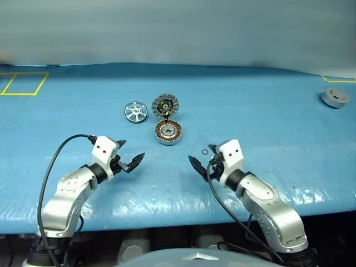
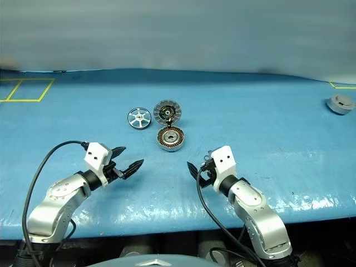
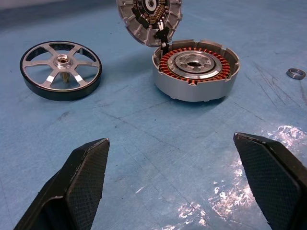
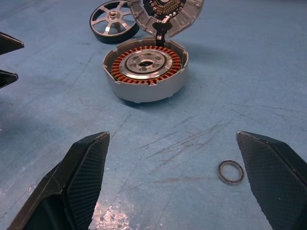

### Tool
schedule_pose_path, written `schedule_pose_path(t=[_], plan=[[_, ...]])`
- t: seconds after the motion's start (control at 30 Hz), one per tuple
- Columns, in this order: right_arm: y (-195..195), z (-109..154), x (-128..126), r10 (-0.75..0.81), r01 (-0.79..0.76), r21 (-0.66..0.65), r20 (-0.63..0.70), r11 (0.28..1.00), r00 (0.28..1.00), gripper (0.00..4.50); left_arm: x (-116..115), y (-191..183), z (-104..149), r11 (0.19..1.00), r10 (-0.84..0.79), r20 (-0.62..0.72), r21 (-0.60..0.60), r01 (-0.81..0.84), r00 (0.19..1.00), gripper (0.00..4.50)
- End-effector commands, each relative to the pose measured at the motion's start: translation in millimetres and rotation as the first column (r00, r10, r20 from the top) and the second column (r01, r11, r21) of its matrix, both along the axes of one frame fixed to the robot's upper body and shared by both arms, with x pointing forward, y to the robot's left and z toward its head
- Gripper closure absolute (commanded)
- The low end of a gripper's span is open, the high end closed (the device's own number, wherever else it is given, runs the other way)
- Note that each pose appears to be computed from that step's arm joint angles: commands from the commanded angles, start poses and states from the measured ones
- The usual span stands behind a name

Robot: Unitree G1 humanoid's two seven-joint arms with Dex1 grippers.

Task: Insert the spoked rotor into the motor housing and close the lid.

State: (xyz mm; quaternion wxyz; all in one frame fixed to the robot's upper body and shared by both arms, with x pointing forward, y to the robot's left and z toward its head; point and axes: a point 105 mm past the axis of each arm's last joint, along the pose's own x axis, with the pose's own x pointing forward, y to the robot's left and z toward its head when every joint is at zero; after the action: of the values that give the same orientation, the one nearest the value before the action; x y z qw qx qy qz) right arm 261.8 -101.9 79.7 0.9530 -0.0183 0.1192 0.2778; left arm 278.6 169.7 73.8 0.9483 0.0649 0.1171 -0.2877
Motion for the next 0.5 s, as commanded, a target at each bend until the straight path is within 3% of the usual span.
schedule_pose_path(t=[0.03, 0.5], plan=[[4.2, 12.7, 1.5, 0.020, -0.020, 0.013, 0.055, 1.000, 0.998, 0.03, 2.1, 1.0, 8.0, 1.000, 0.004, 0.048, 0.013, -0.005, 0.999, 0.00], [6.1, 9.1, 0.9, 0.034, -0.034, 0.002, 0.043, 0.999, 0.998, 0.03, 2.5, 4.7, 5.8, 1.000, 0.022, 0.040, 0.020, -0.023, 0.999, 0.00]])
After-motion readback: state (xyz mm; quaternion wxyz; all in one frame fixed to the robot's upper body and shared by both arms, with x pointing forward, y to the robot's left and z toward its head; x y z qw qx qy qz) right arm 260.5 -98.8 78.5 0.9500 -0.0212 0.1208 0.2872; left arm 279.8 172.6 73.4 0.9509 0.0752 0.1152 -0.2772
